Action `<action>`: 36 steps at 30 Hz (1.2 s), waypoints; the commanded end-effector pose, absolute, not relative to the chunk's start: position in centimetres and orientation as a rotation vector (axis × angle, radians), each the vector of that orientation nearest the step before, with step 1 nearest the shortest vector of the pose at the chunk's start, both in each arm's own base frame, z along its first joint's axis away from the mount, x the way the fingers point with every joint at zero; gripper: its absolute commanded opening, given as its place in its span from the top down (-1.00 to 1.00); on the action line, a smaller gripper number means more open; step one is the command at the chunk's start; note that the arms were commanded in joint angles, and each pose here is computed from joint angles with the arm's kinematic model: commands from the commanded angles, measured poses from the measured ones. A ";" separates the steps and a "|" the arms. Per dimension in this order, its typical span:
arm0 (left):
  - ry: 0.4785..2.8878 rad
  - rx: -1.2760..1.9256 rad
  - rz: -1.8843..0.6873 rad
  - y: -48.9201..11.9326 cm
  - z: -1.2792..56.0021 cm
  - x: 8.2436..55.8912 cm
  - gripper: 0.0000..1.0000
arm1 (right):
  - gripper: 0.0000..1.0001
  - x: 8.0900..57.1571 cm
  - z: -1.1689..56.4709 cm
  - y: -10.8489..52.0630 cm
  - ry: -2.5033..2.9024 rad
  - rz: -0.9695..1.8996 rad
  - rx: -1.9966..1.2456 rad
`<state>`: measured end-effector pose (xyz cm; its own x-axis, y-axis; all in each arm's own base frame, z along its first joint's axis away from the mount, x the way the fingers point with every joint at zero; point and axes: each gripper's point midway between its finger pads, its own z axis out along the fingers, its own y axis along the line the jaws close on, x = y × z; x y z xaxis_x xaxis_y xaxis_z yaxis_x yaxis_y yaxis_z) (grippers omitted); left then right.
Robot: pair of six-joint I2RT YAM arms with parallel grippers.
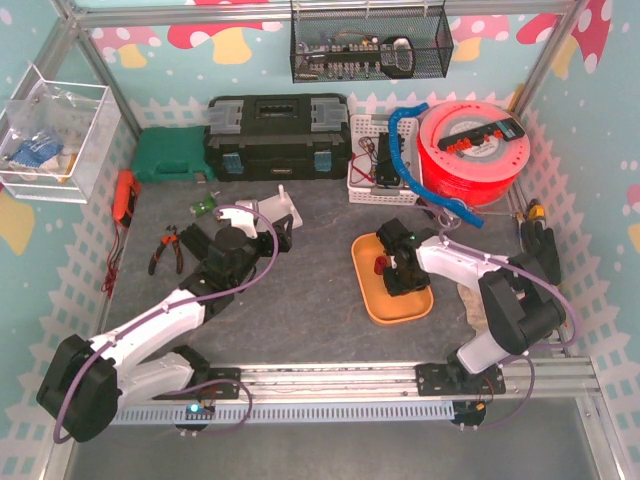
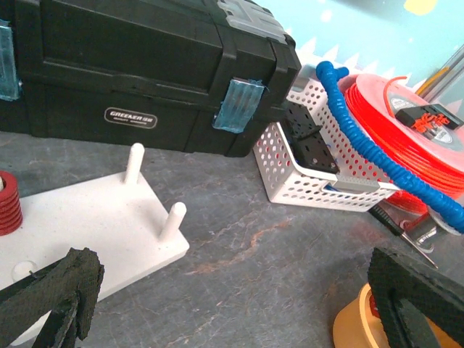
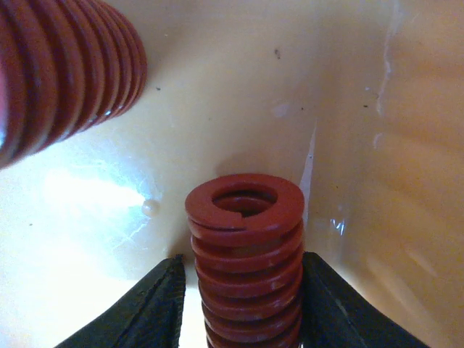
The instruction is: Install the large spring
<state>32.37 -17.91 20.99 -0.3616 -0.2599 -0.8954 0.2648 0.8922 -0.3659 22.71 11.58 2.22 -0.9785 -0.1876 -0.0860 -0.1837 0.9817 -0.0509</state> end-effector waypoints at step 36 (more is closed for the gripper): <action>1.983 0.275 -0.765 -24.2 18.9 31.9 -0.98 | 0.68 31.0 20.5 21.9 2.061 0.359 -0.534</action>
<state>32.50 -21.83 17.07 -0.5049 -0.1407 -0.8517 0.3820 0.8483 -0.3666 29.30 19.20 15.82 -0.6827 -0.2480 -0.6873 -0.4094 0.9089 0.0788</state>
